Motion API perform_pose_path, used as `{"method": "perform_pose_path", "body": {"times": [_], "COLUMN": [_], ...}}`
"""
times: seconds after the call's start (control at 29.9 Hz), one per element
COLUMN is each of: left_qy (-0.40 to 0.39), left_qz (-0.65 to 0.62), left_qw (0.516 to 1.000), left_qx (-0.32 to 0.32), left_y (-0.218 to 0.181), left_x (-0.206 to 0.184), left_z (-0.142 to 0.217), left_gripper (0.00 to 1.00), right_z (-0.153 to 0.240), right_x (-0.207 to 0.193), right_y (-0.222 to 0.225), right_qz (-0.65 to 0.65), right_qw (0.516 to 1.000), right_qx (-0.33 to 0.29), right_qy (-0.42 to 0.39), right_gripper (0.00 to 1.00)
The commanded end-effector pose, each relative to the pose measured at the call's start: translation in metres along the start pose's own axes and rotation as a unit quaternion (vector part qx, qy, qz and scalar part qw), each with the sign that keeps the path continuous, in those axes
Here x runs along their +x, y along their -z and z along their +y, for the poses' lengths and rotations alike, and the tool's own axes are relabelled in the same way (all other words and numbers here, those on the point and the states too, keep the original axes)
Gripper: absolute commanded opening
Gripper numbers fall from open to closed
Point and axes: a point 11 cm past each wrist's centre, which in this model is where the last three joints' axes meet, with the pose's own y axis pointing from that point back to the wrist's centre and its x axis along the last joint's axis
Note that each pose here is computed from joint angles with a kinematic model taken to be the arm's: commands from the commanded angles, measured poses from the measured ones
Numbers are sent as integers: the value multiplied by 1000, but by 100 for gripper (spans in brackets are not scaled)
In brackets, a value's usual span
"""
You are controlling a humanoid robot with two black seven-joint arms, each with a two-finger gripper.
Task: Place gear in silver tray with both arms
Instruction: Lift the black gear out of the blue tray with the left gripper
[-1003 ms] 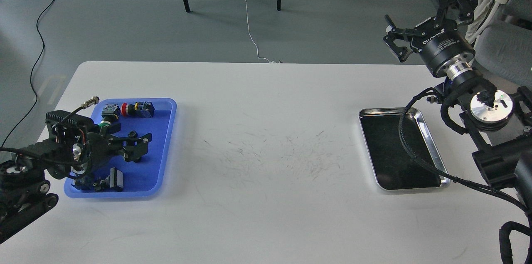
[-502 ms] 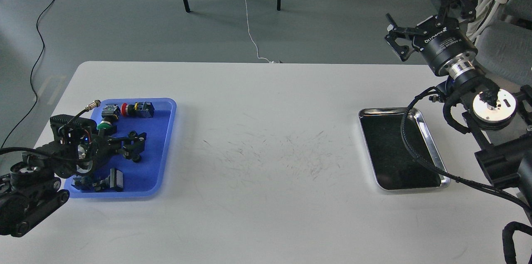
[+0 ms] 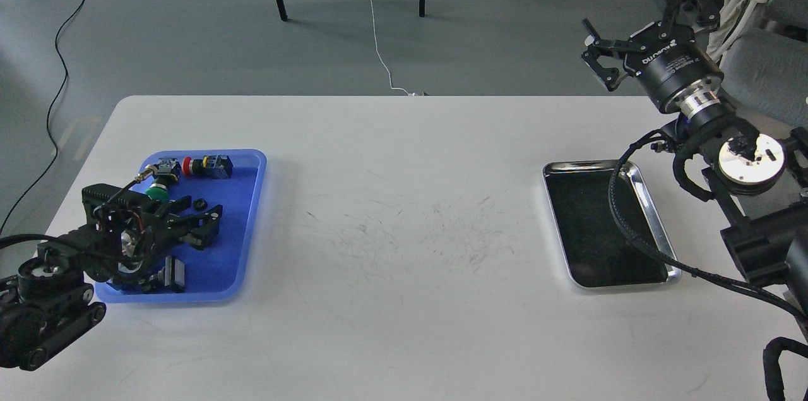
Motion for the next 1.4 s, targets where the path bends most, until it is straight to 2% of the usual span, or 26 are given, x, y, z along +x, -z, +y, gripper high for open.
{"method": "perform_pose_path", "body": {"times": [0.0, 0.13, 0.37, 0.54, 0.67, 0.77, 0.87, 1.07, 1.17, 1.37], "left_qy": [2, 4, 5, 3, -7, -24, -40, -86, -106, -142], "left_qz": [-10, -13, -16, -17, -19, -29, -48, -84, -99, -116], "left_qw": [1000, 1000, 1000, 1000, 1000, 999, 998, 993, 989, 980], "left_qx": [-3, 0, 0, 3, -1, -3, 12, -1, -20, -83], "left_y": [-1, 0, 1, 4, 4, 7, 27, 27, 12, -52], "left_x": [-1, -2, -4, -2, 9, 30, 53, 118, 149, 191], "left_z": [-1, -1, -1, 0, 0, 0, 16, 40, 46, 47], "left_gripper": [55, 48, 44, 24, 16, 13, 12, 11, 11, 11], "right_z": [0, 0, 1, 0, 0, 0, 1, 1, 1, 1], "right_x": [1, 1, 1, 1, -1, -1, -1, -1, -1, -2], "right_y": [1, 1, 0, 0, 1, 0, 1, 1, 0, -1], "right_qz": [1, 1, 0, 0, 1, 0, 1, 1, 1, 1], "right_qw": [1000, 1000, 1000, 1000, 1000, 1000, 1000, 1000, 1000, 1000], "right_qx": [0, 0, 0, 1, 1, 0, 0, 0, -1, -2], "right_qy": [-1, -1, -2, -1, 1, 1, 1, 1, 1, 3], "right_gripper": [99, 99, 99, 99, 99, 99, 99, 99, 99, 99]}}
